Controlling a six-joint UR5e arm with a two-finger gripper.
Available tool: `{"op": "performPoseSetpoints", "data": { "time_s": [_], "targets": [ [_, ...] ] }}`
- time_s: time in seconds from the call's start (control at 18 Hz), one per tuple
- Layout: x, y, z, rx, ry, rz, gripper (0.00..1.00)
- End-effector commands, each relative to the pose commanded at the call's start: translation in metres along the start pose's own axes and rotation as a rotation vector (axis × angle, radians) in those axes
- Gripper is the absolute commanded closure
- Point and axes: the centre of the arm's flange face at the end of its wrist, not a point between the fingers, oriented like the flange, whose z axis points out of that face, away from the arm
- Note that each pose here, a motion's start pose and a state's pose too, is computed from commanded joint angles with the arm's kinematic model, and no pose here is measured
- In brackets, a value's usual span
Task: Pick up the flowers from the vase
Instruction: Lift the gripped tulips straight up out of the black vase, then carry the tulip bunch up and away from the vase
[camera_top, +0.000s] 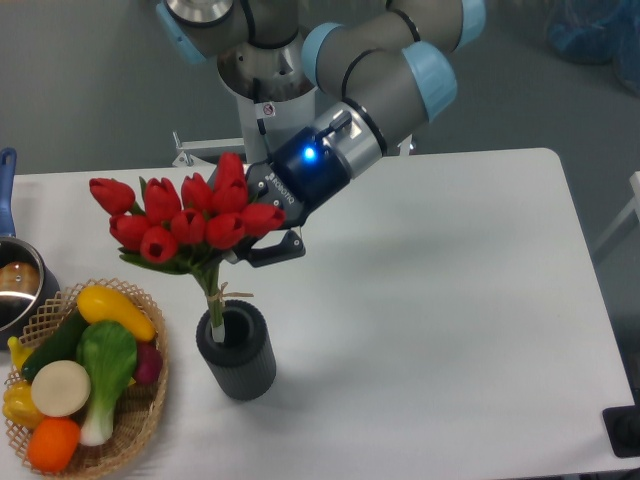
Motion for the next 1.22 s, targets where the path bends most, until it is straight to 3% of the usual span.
{"op": "performPoseSetpoints", "data": {
  "time_s": [0.56,0.78,1.22],
  "targets": [
    [-0.015,-0.012,-0.069,0.016,-0.13,0.001,0.73],
    [-0.034,-0.016,-0.114,0.018,-0.215,0.004,0.75],
    [-0.072,0.005,-0.181,-0.114,-0.404,-0.017,0.75]
  ]
}}
